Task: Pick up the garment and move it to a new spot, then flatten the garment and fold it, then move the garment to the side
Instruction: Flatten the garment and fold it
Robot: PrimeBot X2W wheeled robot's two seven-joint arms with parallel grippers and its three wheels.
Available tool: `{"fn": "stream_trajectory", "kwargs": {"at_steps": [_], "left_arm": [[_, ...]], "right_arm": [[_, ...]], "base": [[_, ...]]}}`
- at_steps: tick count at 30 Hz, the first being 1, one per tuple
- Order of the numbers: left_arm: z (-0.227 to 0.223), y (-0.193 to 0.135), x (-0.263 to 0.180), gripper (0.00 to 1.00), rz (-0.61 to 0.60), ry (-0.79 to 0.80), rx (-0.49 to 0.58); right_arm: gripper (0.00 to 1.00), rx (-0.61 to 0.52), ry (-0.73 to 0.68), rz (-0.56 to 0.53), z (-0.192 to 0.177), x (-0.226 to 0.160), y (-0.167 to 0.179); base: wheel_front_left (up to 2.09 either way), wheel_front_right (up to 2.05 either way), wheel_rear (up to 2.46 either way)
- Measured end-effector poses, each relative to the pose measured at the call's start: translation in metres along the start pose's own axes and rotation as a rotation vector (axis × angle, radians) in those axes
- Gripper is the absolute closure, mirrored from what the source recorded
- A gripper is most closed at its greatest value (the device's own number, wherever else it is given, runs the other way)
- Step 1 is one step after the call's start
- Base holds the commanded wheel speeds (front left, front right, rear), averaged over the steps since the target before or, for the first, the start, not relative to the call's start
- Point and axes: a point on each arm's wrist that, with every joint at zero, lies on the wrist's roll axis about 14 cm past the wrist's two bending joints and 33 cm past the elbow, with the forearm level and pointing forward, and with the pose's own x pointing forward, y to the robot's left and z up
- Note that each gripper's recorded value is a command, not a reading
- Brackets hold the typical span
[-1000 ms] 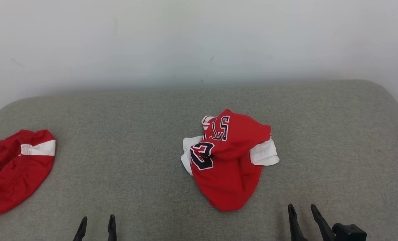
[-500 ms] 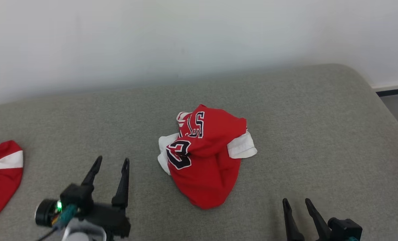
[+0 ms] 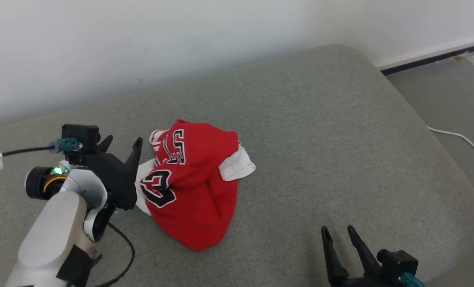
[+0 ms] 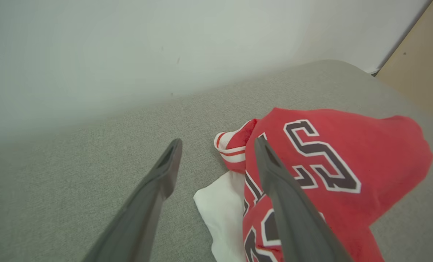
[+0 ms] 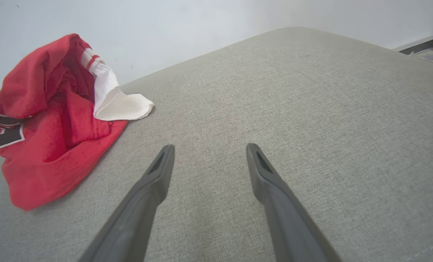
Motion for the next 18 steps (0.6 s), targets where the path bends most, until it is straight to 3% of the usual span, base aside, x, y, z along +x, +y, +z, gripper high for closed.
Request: {"fn": "stream_trajectory", "kwargs": {"at_steps": [6, 12, 18], "left_arm": [[-0.039, -0.003, 0.031, 0.00, -0.029, 0.243, 0.078], [-0.043, 0.014, 0.058, 0.00, 0.033, 0.275, 0.103], [-0.084, 0.003, 0.084, 0.00, -0.015, 0.391, 0.024]], "right_arm": [[0.00, 0.018, 0.011, -0.056, -0.004, -0.007, -0.014], [0.00, 0.023, 0.032, -0.095, -0.009, -0.008, -0.023], [0.00, 0.020, 0.070, -0.146, -0.018, -0.008, -0.035]], "base": [[0.00, 0.00, 0.00], [0.00, 0.00, 0.00], [0.00, 0.00, 0.00]]}}
